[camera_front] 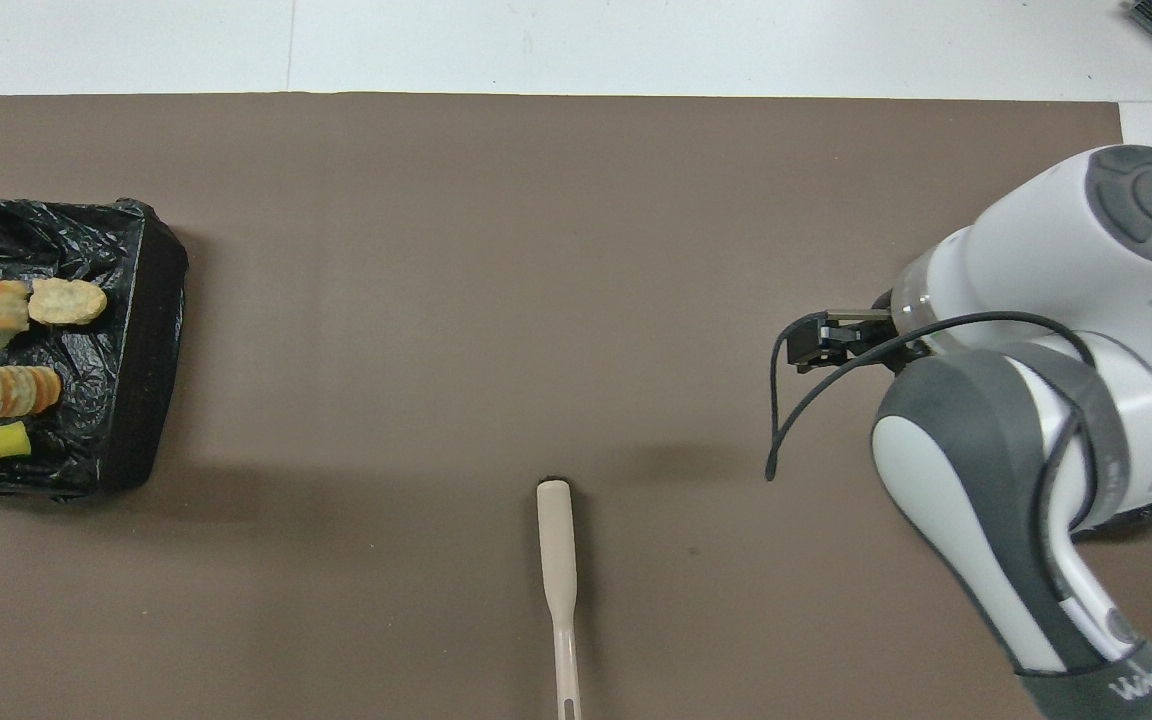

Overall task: Sweep and dump trash in bin
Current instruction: 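Bring the empty dustpan back to the table center with the left gripper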

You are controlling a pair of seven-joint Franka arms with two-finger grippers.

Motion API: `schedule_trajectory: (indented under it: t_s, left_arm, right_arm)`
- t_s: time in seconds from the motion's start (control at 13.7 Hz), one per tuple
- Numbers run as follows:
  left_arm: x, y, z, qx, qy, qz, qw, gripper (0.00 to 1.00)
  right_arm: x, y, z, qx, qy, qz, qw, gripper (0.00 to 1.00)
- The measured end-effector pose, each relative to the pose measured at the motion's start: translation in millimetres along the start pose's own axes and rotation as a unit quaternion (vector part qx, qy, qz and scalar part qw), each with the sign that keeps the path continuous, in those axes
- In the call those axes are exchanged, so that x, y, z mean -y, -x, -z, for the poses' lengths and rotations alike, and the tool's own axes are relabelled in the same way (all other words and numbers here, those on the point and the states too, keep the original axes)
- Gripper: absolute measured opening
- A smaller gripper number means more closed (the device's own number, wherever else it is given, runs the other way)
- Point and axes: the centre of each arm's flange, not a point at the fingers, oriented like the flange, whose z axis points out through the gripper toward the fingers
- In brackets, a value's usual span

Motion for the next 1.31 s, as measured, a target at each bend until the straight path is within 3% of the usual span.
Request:
schedule_trajectory:
  t_s: [0.22,0.44,0.66,0.88,1.17,1.31]
  left_arm:
    - [-1,9,35,-0.005,-0.012,0.013,1.000,0.32]
    - [-3,-17,62,-0.091,0.003,0.021,0.996,0.32]
    - [-9,-48,87,-0.200,0.041,0.054,0.978,0.32]
    - [-15,-102,141,-0.285,0.092,0.118,0.947,0.32]
    - [-27,-159,226,-0.379,0.184,0.237,0.875,0.32]
    - [-29,-181,269,-0.406,0.210,0.260,0.851,0.32]
  right_arm:
    - [-51,-2,16,-0.010,0.021,0.037,0.999,1.00]
    - [-95,3,49,-0.014,0.021,0.018,1.000,1.00]
    - [-105,13,94,-0.003,0.021,0.008,1.000,1.00]
    - [-108,5,118,-0.011,0.017,0.005,1.000,1.00]
    - [-112,-6,108,-0.004,0.014,0.002,1.000,1.00]
    - [-111,-6,108,-0.004,0.014,0.003,1.000,1.00]
